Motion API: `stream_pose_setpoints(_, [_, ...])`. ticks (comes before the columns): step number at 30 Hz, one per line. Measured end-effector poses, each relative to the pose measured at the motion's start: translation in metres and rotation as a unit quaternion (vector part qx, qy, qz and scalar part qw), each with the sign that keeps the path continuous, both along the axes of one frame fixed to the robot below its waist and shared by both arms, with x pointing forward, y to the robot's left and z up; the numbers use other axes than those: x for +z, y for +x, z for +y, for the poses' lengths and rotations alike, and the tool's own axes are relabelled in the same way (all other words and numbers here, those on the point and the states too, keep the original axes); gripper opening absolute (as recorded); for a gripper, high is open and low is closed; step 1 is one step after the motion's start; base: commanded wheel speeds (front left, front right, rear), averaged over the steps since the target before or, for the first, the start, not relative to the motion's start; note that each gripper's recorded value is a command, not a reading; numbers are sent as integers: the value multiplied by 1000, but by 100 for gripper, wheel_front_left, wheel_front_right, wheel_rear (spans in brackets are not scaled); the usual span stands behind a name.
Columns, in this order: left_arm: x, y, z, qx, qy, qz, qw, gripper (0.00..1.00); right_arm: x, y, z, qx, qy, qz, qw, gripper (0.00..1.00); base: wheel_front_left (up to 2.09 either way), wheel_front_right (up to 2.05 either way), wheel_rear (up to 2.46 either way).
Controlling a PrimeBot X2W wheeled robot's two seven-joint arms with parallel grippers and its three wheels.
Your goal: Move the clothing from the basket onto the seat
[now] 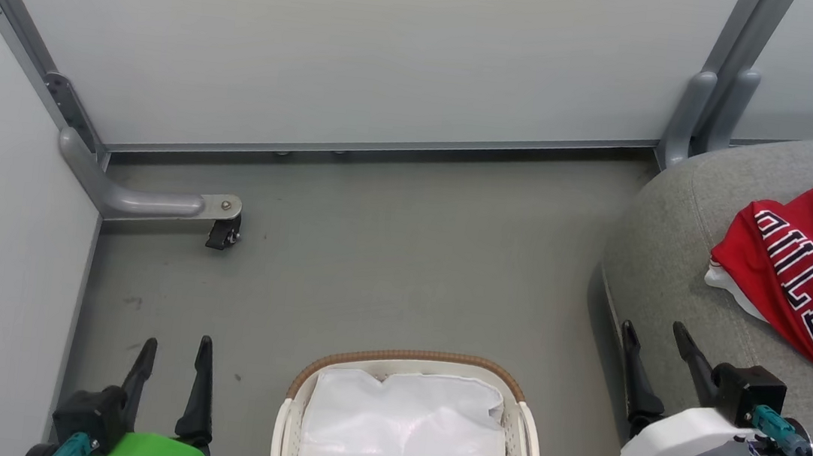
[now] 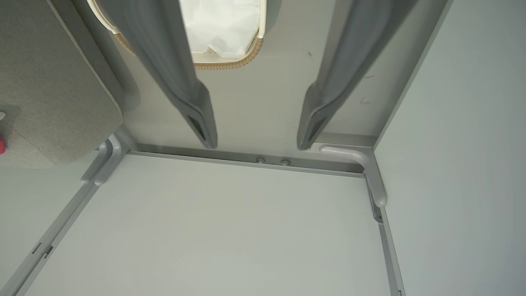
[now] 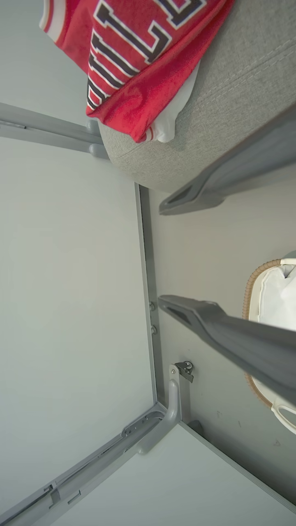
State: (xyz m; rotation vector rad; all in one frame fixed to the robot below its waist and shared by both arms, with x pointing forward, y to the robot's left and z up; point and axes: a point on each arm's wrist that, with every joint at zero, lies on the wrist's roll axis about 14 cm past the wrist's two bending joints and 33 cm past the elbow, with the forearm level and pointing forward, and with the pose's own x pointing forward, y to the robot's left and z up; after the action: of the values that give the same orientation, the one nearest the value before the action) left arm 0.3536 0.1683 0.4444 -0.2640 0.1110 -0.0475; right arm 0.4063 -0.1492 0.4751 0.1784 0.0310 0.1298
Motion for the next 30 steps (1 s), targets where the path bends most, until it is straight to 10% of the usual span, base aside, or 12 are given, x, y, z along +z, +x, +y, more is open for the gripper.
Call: stream_pose_setpoints(30, [-7, 0, 16, 67, -204, 39, 976, 0, -9, -7, -21, -63, 219, 56, 972, 0, 0, 0, 0])
